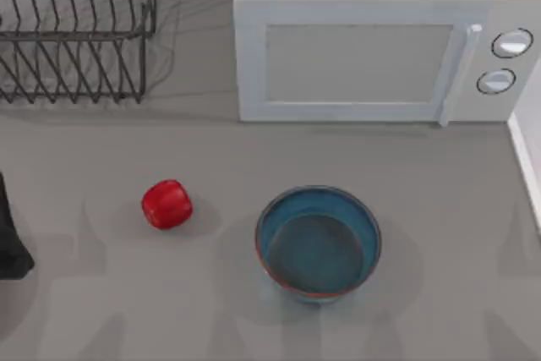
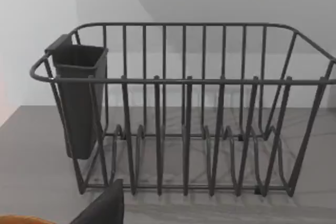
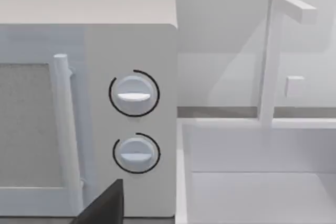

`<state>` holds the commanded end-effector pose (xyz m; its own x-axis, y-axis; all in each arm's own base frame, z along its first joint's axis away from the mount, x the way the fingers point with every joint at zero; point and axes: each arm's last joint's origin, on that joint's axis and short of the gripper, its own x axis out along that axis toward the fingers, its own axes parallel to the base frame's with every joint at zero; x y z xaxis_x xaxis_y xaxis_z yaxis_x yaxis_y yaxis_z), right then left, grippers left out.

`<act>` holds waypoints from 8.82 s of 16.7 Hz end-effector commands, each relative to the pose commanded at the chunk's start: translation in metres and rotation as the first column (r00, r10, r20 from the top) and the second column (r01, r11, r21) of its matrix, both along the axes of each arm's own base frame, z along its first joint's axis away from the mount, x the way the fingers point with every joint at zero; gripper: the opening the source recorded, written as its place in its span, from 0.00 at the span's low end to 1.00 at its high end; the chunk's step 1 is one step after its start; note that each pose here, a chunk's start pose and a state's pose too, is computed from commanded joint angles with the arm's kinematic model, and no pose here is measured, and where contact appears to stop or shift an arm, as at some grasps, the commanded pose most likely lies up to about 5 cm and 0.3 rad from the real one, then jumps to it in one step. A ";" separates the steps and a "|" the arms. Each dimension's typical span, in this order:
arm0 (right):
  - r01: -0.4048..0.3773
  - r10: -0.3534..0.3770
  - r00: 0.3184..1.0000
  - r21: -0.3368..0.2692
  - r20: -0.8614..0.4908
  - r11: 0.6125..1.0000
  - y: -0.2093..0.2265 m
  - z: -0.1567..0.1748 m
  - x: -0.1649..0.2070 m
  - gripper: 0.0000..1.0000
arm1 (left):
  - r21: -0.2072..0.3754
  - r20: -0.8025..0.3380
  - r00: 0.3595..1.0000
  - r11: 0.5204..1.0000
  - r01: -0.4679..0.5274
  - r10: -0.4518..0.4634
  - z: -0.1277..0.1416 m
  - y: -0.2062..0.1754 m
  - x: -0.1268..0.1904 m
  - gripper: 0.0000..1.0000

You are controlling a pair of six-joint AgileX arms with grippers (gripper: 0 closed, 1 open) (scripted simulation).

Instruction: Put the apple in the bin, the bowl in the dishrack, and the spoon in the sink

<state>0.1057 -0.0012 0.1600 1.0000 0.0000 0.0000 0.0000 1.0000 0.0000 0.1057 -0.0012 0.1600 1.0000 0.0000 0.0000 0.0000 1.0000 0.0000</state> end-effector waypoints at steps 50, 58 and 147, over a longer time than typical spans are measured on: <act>0.000 0.000 1.000 0.000 0.000 1.000 0.000 0.000 0.000 1.00 | -0.078 -0.997 -0.077 0.587 0.806 -0.026 -0.051 -0.152 0.244 1.00; 0.000 0.000 1.000 0.000 0.000 1.000 0.000 0.000 0.000 1.00 | -0.078 -0.997 -0.077 0.587 0.806 -0.026 -0.051 -0.152 0.244 0.55; 0.000 0.000 1.000 0.000 0.000 1.000 0.000 0.000 0.000 1.00 | 0.382 -0.918 -0.109 0.924 0.016 0.381 0.038 0.057 0.214 1.00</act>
